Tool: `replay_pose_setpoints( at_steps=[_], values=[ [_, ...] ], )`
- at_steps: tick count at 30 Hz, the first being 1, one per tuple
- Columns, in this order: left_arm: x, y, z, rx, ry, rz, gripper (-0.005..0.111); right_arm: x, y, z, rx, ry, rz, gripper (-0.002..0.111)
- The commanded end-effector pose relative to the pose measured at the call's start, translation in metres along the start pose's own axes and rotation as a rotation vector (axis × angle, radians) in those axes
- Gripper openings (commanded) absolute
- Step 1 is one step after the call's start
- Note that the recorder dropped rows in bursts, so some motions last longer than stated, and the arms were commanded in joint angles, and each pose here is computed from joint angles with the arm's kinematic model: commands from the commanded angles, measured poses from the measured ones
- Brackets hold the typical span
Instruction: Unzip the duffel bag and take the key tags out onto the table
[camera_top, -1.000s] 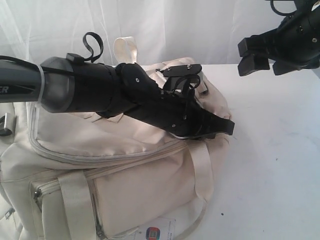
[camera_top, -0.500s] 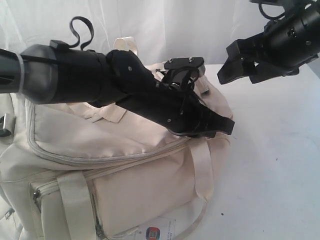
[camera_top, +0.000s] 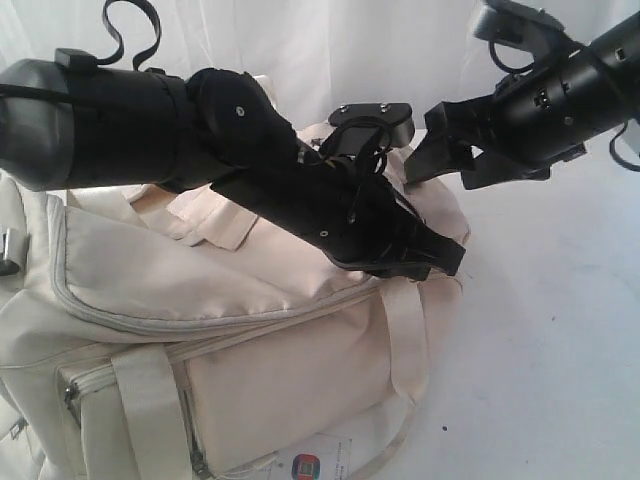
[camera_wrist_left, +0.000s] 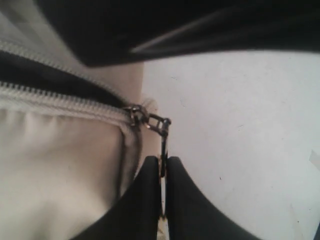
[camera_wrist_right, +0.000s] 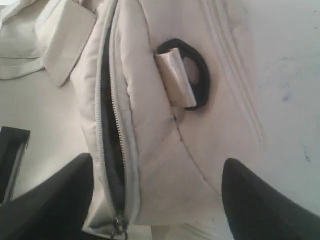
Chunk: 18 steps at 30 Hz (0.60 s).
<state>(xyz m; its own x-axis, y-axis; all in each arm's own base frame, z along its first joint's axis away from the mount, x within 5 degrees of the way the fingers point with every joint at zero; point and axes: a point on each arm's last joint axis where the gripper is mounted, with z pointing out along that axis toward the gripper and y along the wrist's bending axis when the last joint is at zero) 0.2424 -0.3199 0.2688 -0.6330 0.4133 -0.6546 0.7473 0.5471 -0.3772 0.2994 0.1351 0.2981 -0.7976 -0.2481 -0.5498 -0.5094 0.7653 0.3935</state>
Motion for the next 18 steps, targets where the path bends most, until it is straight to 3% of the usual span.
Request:
replay_pose_setpoints(
  at_steps=[1, 11, 18],
  values=[
    [0.000, -0.008, -0.008, 0.031, 0.017, 0.005, 0.000, 0.000, -0.001, 0.015, -0.085, 0.013, 0.006, 0.067],
    [-0.001, -0.007, -0.008, 0.028, 0.012, 0.009, 0.000, 0.006, -0.007, 0.043, -0.194, 0.102, 0.042, 0.054],
    [0.000, -0.007, -0.008, 0.029, 0.016, 0.027, 0.000, 0.006, -0.006, 0.047, -0.204, 0.096, 0.039, 0.024]
  ],
)
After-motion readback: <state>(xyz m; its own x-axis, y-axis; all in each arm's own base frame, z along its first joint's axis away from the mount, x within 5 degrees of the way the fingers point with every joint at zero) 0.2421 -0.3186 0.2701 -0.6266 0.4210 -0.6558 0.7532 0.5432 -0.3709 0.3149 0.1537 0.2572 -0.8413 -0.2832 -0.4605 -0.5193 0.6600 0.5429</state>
